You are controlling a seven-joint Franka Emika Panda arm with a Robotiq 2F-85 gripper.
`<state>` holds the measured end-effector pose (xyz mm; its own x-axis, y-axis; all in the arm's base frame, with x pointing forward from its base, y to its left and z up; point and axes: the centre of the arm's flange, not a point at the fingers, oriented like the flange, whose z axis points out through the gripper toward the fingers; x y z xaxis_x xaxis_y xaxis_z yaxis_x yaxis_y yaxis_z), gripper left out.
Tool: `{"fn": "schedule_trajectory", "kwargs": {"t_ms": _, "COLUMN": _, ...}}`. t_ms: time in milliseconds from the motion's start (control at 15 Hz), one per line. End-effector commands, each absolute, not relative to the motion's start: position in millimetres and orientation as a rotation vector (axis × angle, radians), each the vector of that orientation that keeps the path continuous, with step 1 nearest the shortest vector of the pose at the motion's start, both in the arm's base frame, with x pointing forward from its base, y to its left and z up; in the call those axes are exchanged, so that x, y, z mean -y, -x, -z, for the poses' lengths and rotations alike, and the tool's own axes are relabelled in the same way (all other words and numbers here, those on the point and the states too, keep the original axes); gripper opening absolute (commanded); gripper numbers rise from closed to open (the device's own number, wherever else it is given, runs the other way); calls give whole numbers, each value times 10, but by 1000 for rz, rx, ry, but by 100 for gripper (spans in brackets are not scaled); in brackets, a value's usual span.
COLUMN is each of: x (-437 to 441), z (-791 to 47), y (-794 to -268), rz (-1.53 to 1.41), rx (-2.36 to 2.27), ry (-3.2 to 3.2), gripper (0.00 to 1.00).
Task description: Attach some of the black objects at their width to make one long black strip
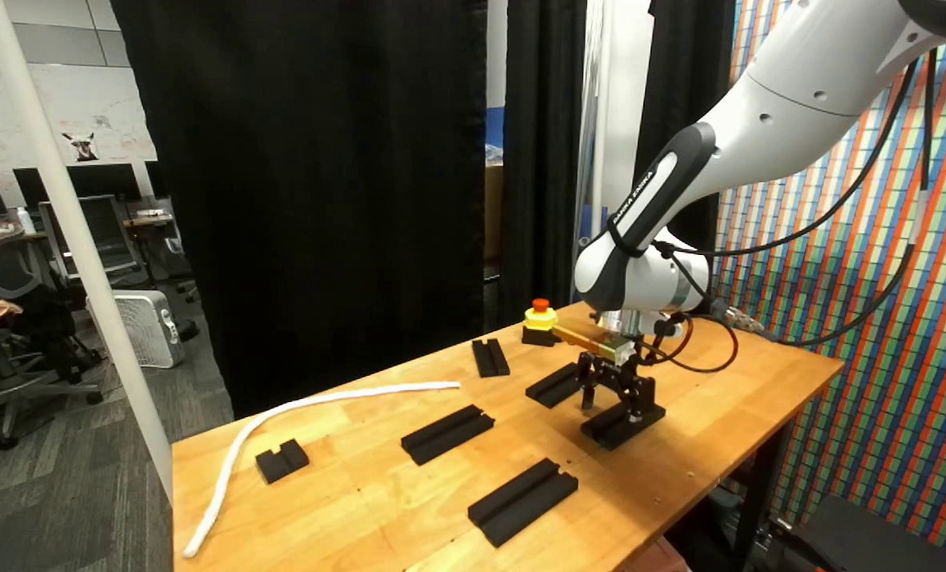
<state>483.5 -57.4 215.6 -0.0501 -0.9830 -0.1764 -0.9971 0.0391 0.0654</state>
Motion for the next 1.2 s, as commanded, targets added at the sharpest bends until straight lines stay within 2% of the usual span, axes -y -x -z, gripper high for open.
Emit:
{"fn": "schedule_trajectory", "kwargs": {"t_ms": 0, "x": 419, "z": -2256, "y": -4790, "rz": -274, "rx": -2268, "ry": 2065, "gripper": 100}}
{"fn": "schedule_trajectory", "kwargs": {"t_ms": 533, "x": 272, "z": -2448, "y": -4612, "rz": -223, "rx": -2412, "ry": 2011, "gripper": 100}}
{"fn": "schedule_trajectory", "kwargs": {"t_ms": 1133, "x": 312, "z": -2303, "y": -4676, "rz": -98, "rx": -2308, "ry": 2035, "gripper": 100}}
